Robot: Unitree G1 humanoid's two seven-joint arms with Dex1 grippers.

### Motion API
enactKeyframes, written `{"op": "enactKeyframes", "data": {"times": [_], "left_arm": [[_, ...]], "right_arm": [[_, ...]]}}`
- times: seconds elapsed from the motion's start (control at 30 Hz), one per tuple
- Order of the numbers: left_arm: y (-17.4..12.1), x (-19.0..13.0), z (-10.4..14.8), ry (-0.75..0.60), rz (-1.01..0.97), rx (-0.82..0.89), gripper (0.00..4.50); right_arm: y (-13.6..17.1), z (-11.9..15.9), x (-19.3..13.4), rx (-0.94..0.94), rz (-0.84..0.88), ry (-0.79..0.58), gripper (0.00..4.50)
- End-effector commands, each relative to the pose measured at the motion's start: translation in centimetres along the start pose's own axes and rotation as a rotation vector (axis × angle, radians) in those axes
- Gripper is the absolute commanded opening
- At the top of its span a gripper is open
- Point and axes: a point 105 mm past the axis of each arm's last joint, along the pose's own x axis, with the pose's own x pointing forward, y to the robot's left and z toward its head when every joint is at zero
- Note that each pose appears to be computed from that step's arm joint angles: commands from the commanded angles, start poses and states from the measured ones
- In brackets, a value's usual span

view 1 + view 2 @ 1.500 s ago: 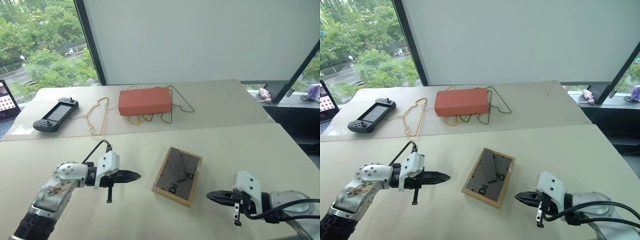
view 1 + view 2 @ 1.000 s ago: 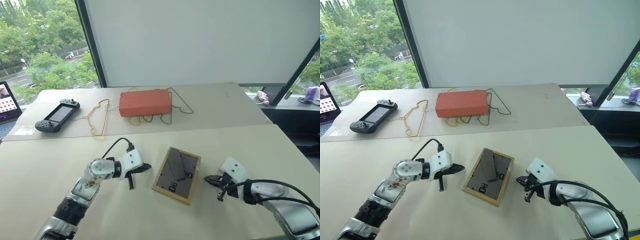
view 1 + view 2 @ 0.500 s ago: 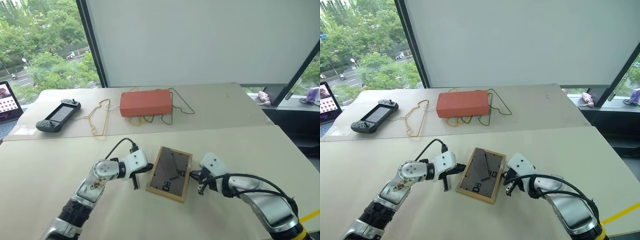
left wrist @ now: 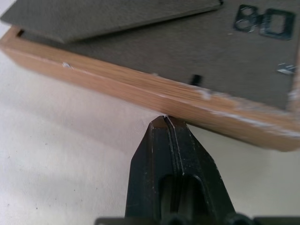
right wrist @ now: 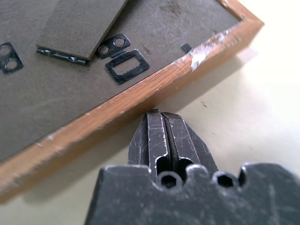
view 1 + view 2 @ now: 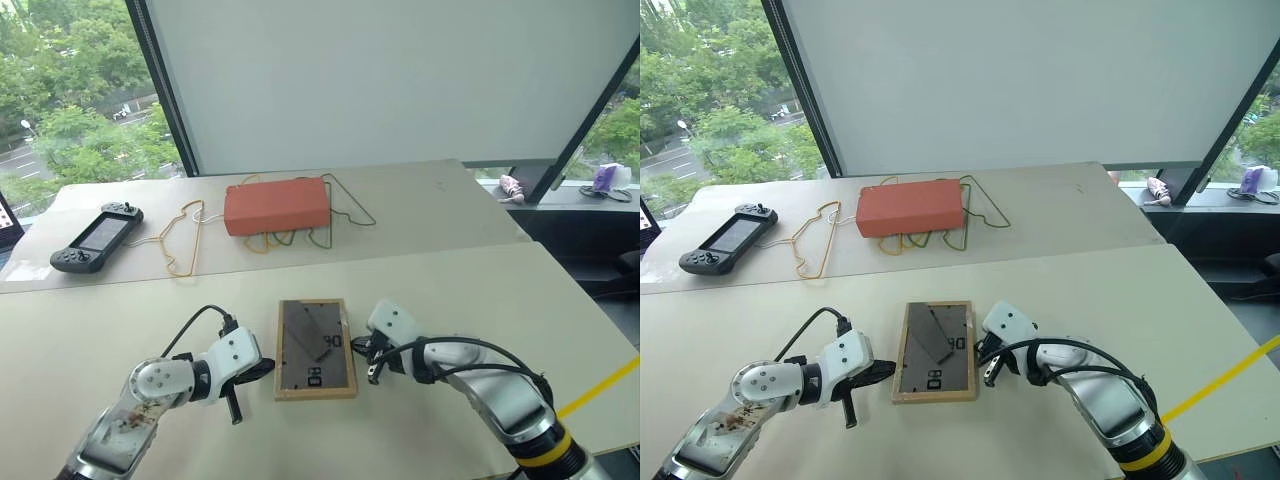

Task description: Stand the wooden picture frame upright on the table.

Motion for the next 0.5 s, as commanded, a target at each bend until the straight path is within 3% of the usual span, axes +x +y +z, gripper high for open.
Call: {"op": "enactKeyframes", "data": {"times": [0.03, 0.27, 0.5], "left_arm": [[-1.1, 0.2, -1.5, 0.054, -0.029, -0.056, 0.03], [-0.5, -0.5, -2.1, 0.087, -0.023, -0.056, 0.03], [1.9, -3.6, -5.4, 0.223, -0.005, -0.04, 0.03]], "right_arm": [[0.9, 1.4, 0.6, -0.049, 0.051, -0.044, 0.0], [0.7, 0.9, 0.2, -0.044, 0.039, -0.019, 0.0], [-0.8, -1.0, -1.7, -0.025, -0.022, 0.036, 0.0]]}}
